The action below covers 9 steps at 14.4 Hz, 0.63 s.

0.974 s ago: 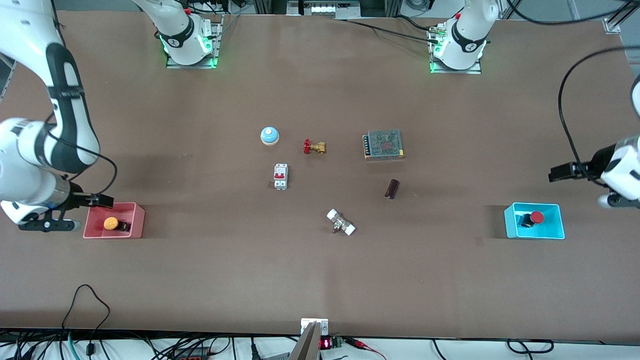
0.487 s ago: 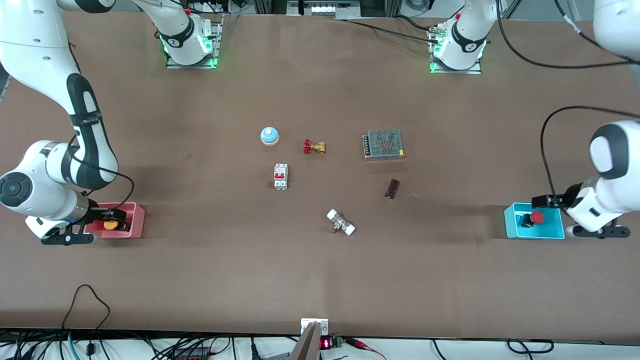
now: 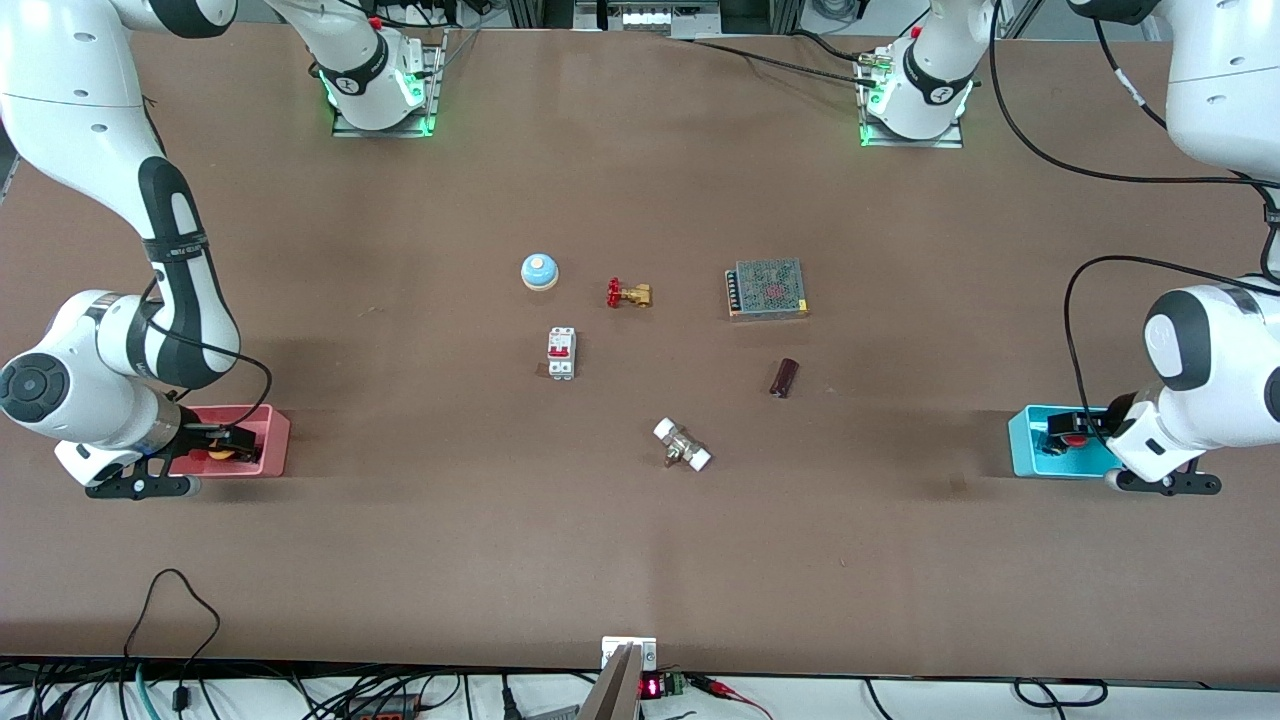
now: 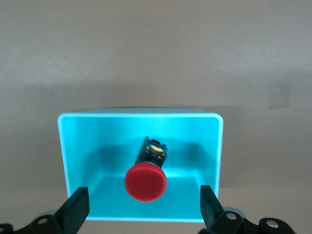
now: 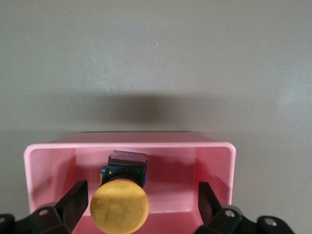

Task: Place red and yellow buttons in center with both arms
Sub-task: 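Lower both grippers into the bins and grasp the yellow and red buttons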

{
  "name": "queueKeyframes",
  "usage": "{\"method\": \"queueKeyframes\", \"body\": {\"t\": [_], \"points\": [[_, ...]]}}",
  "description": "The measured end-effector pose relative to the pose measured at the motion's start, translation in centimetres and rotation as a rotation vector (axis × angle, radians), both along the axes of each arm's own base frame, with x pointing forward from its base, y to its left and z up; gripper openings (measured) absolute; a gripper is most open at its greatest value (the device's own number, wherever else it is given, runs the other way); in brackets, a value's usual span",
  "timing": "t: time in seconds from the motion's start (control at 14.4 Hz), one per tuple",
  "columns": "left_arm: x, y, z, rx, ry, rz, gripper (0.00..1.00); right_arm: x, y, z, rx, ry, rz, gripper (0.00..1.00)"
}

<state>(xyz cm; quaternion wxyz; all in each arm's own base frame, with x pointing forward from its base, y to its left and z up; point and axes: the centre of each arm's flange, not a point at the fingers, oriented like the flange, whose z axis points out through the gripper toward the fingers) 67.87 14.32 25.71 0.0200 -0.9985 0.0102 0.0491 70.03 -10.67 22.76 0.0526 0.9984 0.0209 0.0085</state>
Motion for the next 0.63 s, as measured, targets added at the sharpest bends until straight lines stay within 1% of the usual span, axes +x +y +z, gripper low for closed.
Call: {"method": "queueKeyframes", "body": {"t": [0.21, 0.35, 0.49, 0.56, 0.63], "points": [[-0.1, 0.8, -1.0, -0.003, 0.008, -0.008, 1.0, 0.0, -0.1, 0.0, 0.003, -0.001, -0.004, 1.0], [-0.2, 0.9, -1.5, -0.004, 0.012, -0.008, 1.0, 0.0, -0.1, 0.0, 0.006, -0.001, -0.006, 0.96], [-0.2, 0.9, -1.7, -0.004, 0.015, -0.008, 0.98, 0.0, -0.1, 0.0, 0.007, -0.001, -0.007, 0.79], [-0.2, 0.9, -1.9, -0.005, 0.016, -0.008, 0.95, 0.0, -0.1, 0.0, 0.007, -0.001, -0.008, 0.78], [-0.2, 0.9, -2.0, -0.005, 0.018, -0.008, 0.94, 0.0, -0.1, 0.0, 0.007, -0.001, -0.008, 0.7]]}}
